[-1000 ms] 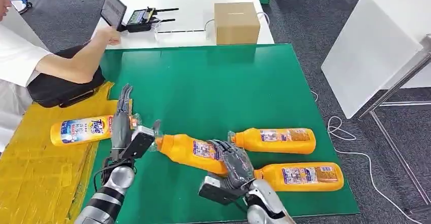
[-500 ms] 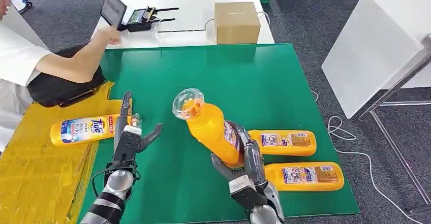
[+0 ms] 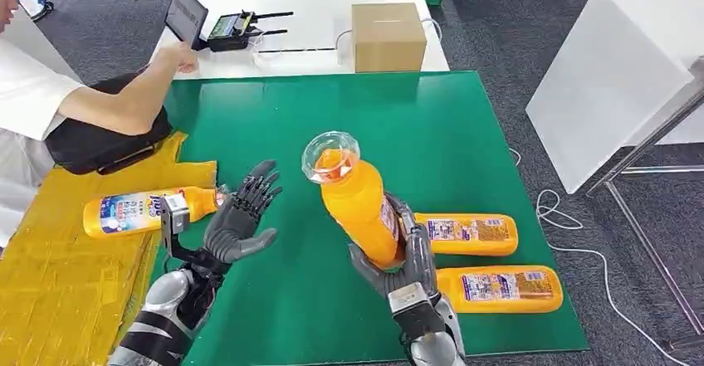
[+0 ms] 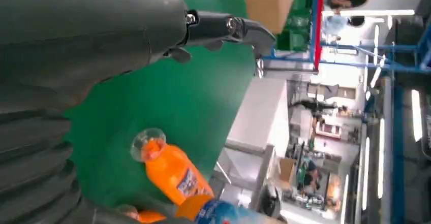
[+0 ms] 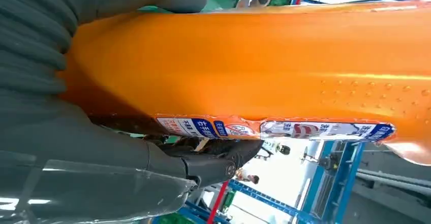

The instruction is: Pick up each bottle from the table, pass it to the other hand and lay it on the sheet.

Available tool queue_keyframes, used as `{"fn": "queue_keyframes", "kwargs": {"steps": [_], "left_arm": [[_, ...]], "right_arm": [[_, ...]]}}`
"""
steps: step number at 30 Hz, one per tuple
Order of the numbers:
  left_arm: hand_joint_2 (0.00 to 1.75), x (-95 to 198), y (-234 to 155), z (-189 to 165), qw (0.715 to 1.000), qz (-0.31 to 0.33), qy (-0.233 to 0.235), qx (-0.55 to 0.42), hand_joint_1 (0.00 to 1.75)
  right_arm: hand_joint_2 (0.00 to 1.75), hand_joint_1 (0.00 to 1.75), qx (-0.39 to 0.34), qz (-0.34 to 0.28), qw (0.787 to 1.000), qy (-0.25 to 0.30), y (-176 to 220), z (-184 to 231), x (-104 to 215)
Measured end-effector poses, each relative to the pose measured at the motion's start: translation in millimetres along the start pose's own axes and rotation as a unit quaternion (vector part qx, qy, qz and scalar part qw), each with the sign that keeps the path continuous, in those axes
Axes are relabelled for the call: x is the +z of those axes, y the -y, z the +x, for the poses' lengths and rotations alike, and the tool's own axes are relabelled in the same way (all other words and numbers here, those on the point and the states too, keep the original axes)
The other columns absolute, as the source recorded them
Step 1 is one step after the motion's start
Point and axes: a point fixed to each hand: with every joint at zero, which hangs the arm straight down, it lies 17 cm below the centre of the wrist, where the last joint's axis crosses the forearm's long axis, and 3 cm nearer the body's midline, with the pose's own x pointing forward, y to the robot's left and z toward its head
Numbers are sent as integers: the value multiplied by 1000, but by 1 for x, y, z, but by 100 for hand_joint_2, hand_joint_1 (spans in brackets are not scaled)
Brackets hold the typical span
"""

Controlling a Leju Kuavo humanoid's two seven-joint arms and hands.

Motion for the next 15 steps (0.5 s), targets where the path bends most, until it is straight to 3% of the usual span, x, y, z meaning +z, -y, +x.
{"fn": "queue_keyframes", "kwargs": {"steps": [15], "left_arm": [[175,4,39,26,998,-56,37,-20,0]], "right_arm": [[175,175,15,-11,1000,-8,3,-5,-10]]}}
